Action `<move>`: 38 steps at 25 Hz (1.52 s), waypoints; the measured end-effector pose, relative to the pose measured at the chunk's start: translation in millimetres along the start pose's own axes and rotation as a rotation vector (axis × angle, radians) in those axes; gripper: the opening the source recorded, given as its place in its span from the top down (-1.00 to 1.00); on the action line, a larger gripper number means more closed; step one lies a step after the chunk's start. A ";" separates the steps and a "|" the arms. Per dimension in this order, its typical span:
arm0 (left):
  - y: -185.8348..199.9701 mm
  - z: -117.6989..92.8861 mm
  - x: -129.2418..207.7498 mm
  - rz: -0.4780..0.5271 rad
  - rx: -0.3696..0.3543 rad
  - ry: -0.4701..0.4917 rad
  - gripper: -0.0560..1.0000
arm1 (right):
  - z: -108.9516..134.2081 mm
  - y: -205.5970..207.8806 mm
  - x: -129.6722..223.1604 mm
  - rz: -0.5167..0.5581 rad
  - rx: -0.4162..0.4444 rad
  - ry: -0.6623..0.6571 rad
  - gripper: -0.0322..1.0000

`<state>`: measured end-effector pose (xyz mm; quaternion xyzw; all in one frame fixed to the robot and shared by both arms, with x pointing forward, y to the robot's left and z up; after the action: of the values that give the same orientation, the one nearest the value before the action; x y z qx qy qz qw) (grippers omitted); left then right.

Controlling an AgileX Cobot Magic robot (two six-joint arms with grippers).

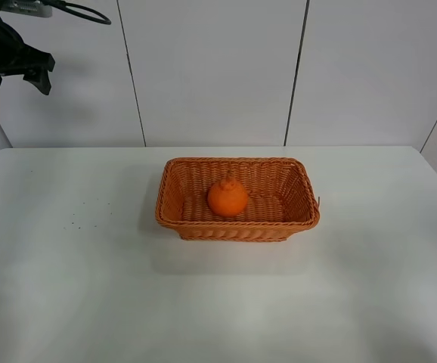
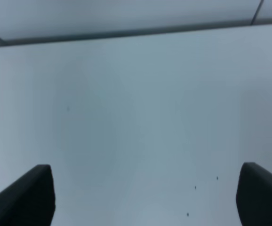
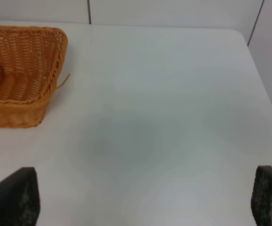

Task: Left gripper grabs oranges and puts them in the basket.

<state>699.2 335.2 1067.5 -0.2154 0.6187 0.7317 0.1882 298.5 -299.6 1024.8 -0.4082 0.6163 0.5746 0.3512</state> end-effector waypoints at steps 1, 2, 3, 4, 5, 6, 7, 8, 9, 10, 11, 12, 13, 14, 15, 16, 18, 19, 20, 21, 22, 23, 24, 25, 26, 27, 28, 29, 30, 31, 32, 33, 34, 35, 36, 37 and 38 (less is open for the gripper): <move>1.0 0.1 0.8 0.001 0.000 0.000 -0.77 | 0.0 0.0 0.0 0.000 0.000 0.000 -0.41; 2.6 0.3 2.7 0.001 0.000 -0.001 -0.77 | 0.0 0.0 0.0 0.000 0.000 0.000 -0.41; 5.5 0.6 5.5 0.001 0.001 -0.001 -0.77 | 0.0 0.0 0.0 0.000 0.000 0.000 -0.41; 10.9 1.3 7.4 -0.008 0.001 -0.001 -0.77 | 0.0 0.0 0.0 0.000 0.000 0.000 -0.41; 14.9 1.7 10.9 -0.013 0.002 -0.002 -0.77 | 0.0 0.0 0.0 0.000 0.000 0.000 -0.41; 22.0 2.5 14.3 -0.025 0.003 -0.002 -0.77 | 0.0 0.0 0.0 0.000 0.000 0.000 -0.41; 29.8 3.4 18.9 -0.036 0.003 -0.002 -0.77 | 0.0 0.0 0.0 0.000 0.000 0.000 -0.41; 37.2 4.3 22.2 -0.052 0.004 -0.002 -0.77 | 0.0 0.0 0.0 0.000 0.000 0.000 -0.41; 45.8 5.2 26.8 -0.070 0.005 -0.002 -0.77 | 0.0 0.0 0.0 0.000 0.000 0.000 -0.41; 54.7 6.1 31.6 -0.092 0.006 -0.002 -0.77 | 0.0 0.0 0.0 0.000 0.000 0.000 -0.41; 64.8 7.3 35.7 -0.116 0.007 -0.001 -0.77 | 0.0 0.0 0.0 0.000 0.000 0.000 -0.41; 70.0 7.6 42.0 -0.129 0.008 -0.002 -0.77 | 0.0 0.0 0.0 0.000 0.000 0.000 -0.41; 77.8 9.0 48.9 -0.144 0.006 -0.004 -0.77 | 0.0 0.0 0.0 0.000 0.000 0.000 -0.41; 84.9 10.3 56.2 -0.158 0.002 -0.008 -0.77 | 0.0 0.0 0.0 0.000 0.000 0.000 -0.41; 91.2 11.8 62.6 -0.170 -0.004 -0.012 -0.77 | 0.0 0.0 0.0 0.000 0.000 0.000 -0.41; 98.2 13.3 70.2 -0.187 -0.008 -0.015 -0.77 | 0.0 0.0 0.0 0.000 0.000 0.000 -0.41; 113.0 17.2 85.8 -0.216 -0.024 -0.025 -0.77 | 0.0 0.0 0.0 0.000 0.000 0.000 -0.41; 116.6 18.5 94.8 -0.220 -0.032 -0.031 -0.77 | 0.0 0.0 0.0 0.000 0.000 0.000 -0.41; 122.3 20.0 103.3 -0.234 -0.038 -0.033 -0.77 | 0.0 0.0 0.0 0.000 0.000 0.000 -0.41; 128.0 21.2 111.7 -0.249 -0.042 -0.032 -0.77 | 0.0 0.0 0.0 0.000 0.000 0.000 -0.41; 134.5 22.4 119.4 -0.262 -0.046 -0.031 -0.78 | 0.0 0.0 0.0 0.000 0.000 0.000 -0.41; 137.1 22.9 128.3 -0.264 -0.049 -0.032 -0.79 | 0.0 0.0 0.0 0.000 0.000 0.000 -0.41; 142.2 23.6 137.3 -0.272 -0.050 -0.030 -0.79 | 0.0 0.0 0.0 0.000 0.000 0.000 -0.41; 146.8 24.1 146.3 -0.279 -0.051 -0.028 -0.80 | 0.0 0.0 0.0 0.000 0.000 0.000 -0.41; 150.7 24.6 153.7 -0.287 -0.052 -0.026 -0.80 | 0.0 0.0 0.0 0.000 0.000 0.000 -0.41; 155.1 25.1 162.3 -0.296 -0.052 -0.022 -0.80 | 0.0 0.0 0.0 0.000 0.000 0.000 -0.41; 159.3 25.5 170.3 -0.309 -0.052 -0.018 -0.80 | 0.0 0.0 0.0 0.000 0.000 0.000 -0.41; 164.8 26.3 176.5 -0.331 -0.053 -0.009 -0.80 | 0.0 0.0 0.0 0.000 0.000 0.000 -0.41; 167.0 26.3 182.4 -0.349 -0.053 -0.005 -0.80 | 0.0 0.0 0.0 0.000 0.000 0.000 -0.41; 171.5 26.5 188.1 -0.373 -0.052 -0.002 -0.80 | 0.0 0.0 0.0 0.000 0.000 0.000 -0.41; 175.5 26.7 193.4 -0.396 -0.051 0.005 -0.80 | 0.0 0.0 0.0 0.000 0.000 0.000 -0.41; 178.8 26.9 197.5 -0.413 -0.050 0.012 -0.80 | 0.0 0.0 0.0 0.000 0.000 0.000 -0.41; 182.3 27.3 202.8 -0.428 -0.049 0.022 -0.80 | 0.0 0.0 0.0 0.000 0.000 0.000 -0.41; 185.6 27.8 208.6 -0.439 -0.050 0.025 -0.80 | 0.0 0.0 0.0 0.000 0.000 0.000 -0.41; 189.1 28.3 213.9 -0.451 -0.051 0.028 -0.80 | 0.0 0.0 0.0 0.000 0.000 0.000 -0.41; 190.1 28.4 219.6 -0.456 -0.051 0.035 -0.80 | 0.0 0.0 0.0 0.000 0.000 0.000 -0.41; 191.5 28.6 226.5 -0.463 -0.051 0.040 -0.80 | 0.0 0.0 0.0 0.000 0.000 0.000 -0.41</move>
<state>403.6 334.1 1105.3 -0.3706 0.5376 0.6801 0.3334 298.5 -299.6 1024.8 -0.4082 0.6163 0.5746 0.3512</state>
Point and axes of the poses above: a point on each arm's last joint axis where the gripper is mounted, y pointing back along that axis away from the gripper, z along the wrist's bending axis when the last joint is at zero, x = y × z, the point moved 7 cm from there along -y, pointing out along that axis toward the gripper, and after that the axes turned 6 degrees about y, right-handed, at the moved point
